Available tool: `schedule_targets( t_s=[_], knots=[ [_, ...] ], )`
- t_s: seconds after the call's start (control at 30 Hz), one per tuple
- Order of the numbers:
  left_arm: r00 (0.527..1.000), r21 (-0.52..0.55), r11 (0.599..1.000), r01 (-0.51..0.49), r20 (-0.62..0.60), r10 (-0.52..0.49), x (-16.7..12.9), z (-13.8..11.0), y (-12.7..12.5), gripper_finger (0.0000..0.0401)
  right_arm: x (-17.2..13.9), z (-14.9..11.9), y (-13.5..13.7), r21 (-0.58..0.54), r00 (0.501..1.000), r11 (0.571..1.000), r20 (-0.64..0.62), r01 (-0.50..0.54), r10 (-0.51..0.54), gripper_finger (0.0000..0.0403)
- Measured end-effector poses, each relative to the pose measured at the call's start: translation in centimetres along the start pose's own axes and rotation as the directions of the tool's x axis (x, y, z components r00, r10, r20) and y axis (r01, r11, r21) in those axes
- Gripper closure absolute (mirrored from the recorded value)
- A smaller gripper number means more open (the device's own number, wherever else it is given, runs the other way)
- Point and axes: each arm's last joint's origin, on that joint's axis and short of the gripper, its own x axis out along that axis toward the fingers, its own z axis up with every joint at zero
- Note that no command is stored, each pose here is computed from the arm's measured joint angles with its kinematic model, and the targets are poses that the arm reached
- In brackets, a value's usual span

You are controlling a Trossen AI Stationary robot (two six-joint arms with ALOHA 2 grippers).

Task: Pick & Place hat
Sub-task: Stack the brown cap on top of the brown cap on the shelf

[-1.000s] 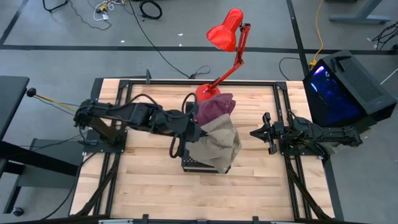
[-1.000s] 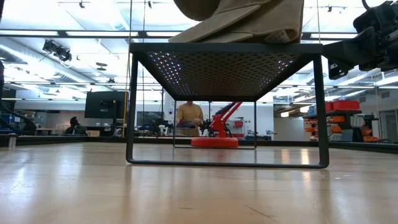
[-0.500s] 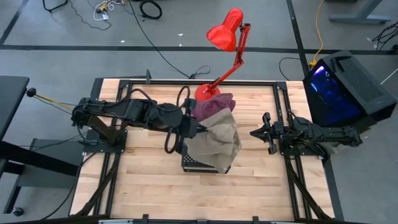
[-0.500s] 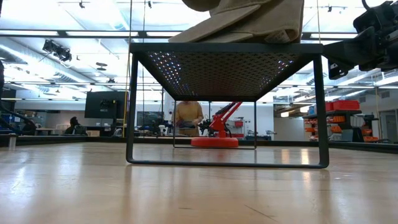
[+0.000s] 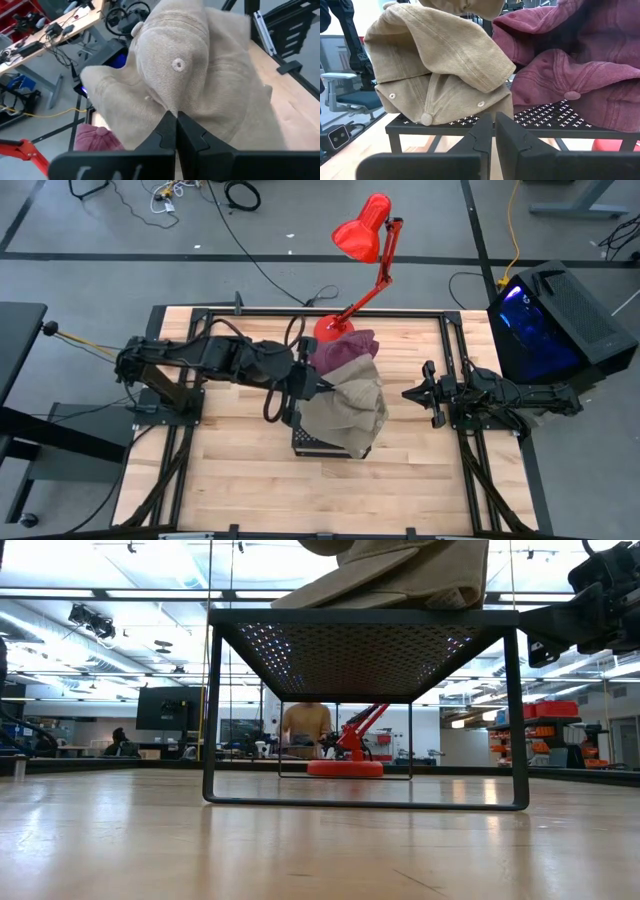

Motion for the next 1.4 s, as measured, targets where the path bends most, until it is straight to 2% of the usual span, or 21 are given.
schedule_targets(
  t_s=[0.2, 0.43, 0.73, 0.97, 1.4],
  knots=[
    [1.000, -0.015, 1.000, -0.004, 0.026, 0.005, 0.3, -0.2, 0.6, 0.0400, 0.0, 0.0, 0.0, 0.000, 1.000, 1.000, 0.000, 0.000, 0.000, 0.0376],
    [0.999, -0.023, 1.000, 0.003, 0.041, -0.002, 0.4, -1.9, 0.0, 0.0400, 0.0, 0.0, 0.0, 0.000, 1.000, 1.000, 0.000, 0.000, 0.000, 0.0376],
    [0.996, -0.072, 0.997, 0.003, 0.087, 0.004, -0.1, -4.0, 0.7, 0.0400, 0.0, 0.0, 0.0, 0.000, 1.000, 1.000, 0.000, 0.001, -0.001, 0.0376],
    [0.990, -0.124, 0.992, 0.033, 0.141, -0.015, 0.8, -4.5, 0.2, 0.0400, 0.0, 0.0, 0.0, 0.000, 1.000, 1.000, 0.000, 0.000, 0.000, 0.0376],
    [0.985, -0.123, 0.992, 0.036, 0.171, -0.015, 2.2, -5.7, -1.0, 0.0400, 0.0, 0.0, 0.0, 0.000, 1.000, 1.000, 0.000, 0.000, 0.000, 0.0376]
  ],
)
